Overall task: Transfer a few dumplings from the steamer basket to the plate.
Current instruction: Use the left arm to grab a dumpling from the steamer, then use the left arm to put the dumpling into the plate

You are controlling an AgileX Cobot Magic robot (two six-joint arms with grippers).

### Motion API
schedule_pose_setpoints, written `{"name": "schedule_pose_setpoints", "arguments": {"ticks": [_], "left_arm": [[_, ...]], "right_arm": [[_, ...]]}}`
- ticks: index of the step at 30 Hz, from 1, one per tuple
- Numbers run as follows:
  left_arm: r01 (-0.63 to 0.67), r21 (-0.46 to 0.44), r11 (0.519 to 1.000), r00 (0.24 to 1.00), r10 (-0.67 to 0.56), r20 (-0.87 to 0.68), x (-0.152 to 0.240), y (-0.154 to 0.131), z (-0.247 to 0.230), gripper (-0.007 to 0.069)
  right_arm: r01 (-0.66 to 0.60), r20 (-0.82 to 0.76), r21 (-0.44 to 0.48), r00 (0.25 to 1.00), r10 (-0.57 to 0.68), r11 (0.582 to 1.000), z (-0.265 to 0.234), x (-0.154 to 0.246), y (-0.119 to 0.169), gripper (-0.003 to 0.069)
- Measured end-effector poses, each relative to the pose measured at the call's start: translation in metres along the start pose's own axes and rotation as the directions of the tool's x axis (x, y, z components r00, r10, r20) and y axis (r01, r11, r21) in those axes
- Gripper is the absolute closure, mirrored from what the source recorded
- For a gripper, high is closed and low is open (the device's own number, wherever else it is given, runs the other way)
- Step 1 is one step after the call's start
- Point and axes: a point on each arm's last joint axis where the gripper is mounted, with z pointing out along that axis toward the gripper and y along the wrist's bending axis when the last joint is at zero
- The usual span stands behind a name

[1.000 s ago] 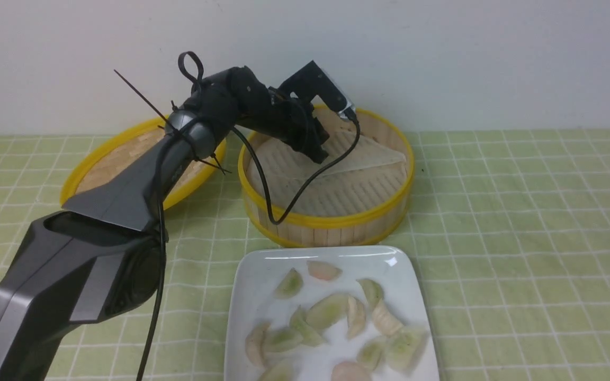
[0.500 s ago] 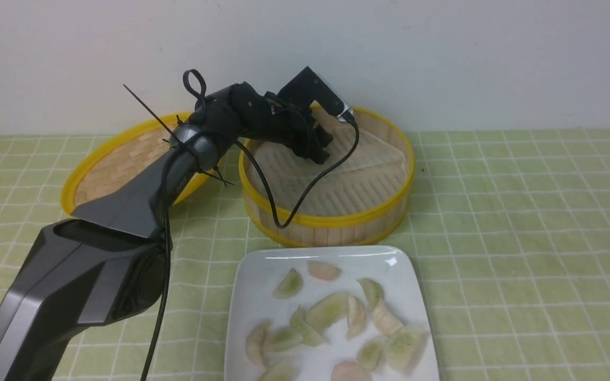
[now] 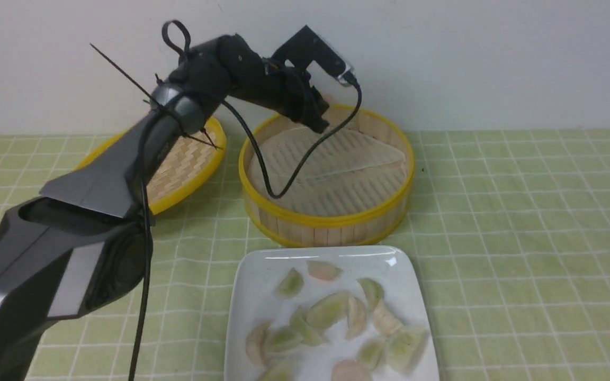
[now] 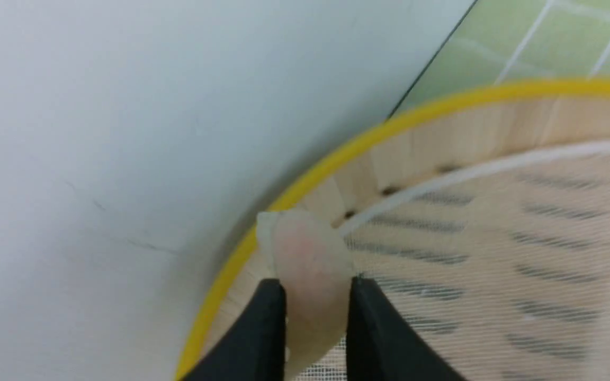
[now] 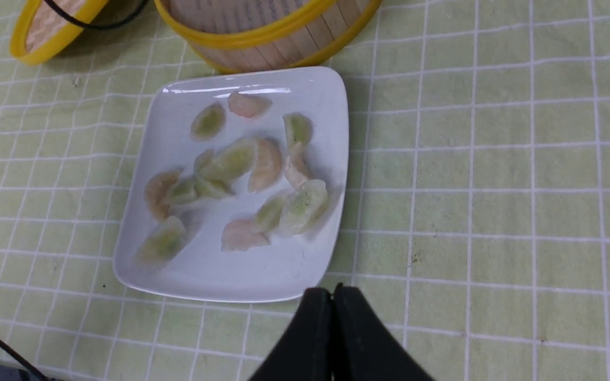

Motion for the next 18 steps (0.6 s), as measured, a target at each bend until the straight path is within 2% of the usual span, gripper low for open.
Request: {"name": "schedule_pose_setpoints", "arguments": {"ticks": [4, 7, 9, 13, 14, 17, 18], "left_arm": [[-0.017, 0.069, 0.997, 0.999, 0.02, -0.036, -0.028, -0.005, -0.042, 0.0503], [0.006, 0.124, 0.992, 0.996, 0.005, -0.093, -0.039, -0.01, -0.066, 0.0503], [0.055, 0.152, 0.987, 0.99, -0.034, -0.135, -0.056, -0.015, -0.101, 0.0503], [0.151, 0.116, 0.982, 0.986, -0.141, -0.087, -0.09, -0.02, -0.157, 0.0503], [0.16, 0.115, 0.98, 0.985, -0.151, -0.088, -0.09, -0.02, -0.157, 0.0503], [0.313, 0.074, 0.947, 0.95, -0.311, -0.033, -0.113, -0.024, -0.204, 0.0503], [0.313, 0.074, 0.947, 0.95, -0.311, -0.033, -0.113, -0.024, -0.204, 0.0503]], "right_arm": [[0.012, 0.0, -0.001, 1.0, -0.012, 1.0, 0.0, 0.0, 0.0, 0.0673], [0.019, 0.0, -0.001, 1.0, -0.019, 1.0, 0.0, 0.0, 0.0, 0.0673], [0.027, 0.001, 0.003, 1.0, -0.027, 1.0, 0.0, 0.0, 0.0, 0.0673], [0.068, 0.002, 0.007, 0.998, -0.068, 0.998, 0.0, 0.0, -0.001, 0.0673], [0.068, 0.002, 0.007, 0.998, -0.068, 0.998, 0.0, 0.0, -0.001, 0.0673], [0.116, 0.003, 0.009, 0.993, -0.116, 0.993, 0.0, 0.0, -0.001, 0.0673], [0.119, 0.003, 0.01, 0.993, -0.119, 0.993, 0.0, 0.0, -0.001, 0.0673]]}}
